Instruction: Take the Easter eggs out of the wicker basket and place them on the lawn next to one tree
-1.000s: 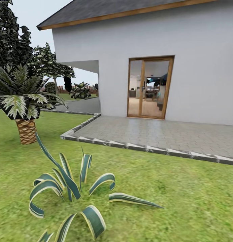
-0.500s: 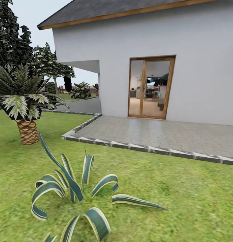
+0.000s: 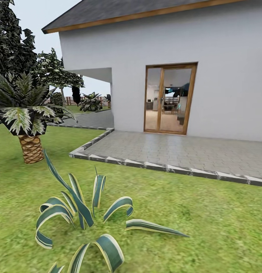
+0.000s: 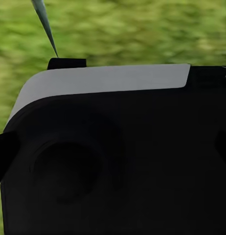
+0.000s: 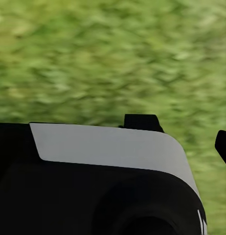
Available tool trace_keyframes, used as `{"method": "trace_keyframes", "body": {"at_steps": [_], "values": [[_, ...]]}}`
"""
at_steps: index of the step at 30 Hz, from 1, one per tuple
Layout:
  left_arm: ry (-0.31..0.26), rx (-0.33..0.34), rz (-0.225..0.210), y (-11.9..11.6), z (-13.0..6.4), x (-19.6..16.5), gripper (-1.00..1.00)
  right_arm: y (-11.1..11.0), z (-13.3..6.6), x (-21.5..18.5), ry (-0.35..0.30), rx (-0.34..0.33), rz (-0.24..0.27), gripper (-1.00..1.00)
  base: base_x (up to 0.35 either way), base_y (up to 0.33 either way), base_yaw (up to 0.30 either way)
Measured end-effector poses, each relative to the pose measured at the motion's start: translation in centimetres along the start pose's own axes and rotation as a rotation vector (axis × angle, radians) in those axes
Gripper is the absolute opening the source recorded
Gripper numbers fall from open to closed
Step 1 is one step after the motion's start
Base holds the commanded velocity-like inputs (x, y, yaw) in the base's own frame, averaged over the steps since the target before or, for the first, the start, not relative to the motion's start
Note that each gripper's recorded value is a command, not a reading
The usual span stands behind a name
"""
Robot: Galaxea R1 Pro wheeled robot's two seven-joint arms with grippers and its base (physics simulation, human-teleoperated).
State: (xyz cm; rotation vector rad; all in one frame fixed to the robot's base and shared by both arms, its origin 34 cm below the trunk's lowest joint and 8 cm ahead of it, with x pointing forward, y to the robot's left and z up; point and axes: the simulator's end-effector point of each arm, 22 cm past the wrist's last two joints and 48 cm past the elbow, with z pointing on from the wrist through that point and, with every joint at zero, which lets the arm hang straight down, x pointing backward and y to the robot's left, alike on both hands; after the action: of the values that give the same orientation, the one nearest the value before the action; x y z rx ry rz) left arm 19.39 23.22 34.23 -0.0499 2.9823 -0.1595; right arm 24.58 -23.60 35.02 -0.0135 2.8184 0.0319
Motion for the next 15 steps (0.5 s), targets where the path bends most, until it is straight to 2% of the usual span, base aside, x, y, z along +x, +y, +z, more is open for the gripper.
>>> {"method": "trace_keyframes", "body": {"at_steps": [11,15], "values": [[0.0,0.001,-0.001,-0.06,0.01,0.0,1.0,0.04,0.0,0.05,0.001,0.0,0.0,1.0,-0.024,0.0,0.0],[0.0,0.001,-0.001,-0.05,0.01,-0.01,1.0,0.05,0.01,0.05,0.001,-0.001,0.001,1.0,-0.193,0.0,0.0]]}}
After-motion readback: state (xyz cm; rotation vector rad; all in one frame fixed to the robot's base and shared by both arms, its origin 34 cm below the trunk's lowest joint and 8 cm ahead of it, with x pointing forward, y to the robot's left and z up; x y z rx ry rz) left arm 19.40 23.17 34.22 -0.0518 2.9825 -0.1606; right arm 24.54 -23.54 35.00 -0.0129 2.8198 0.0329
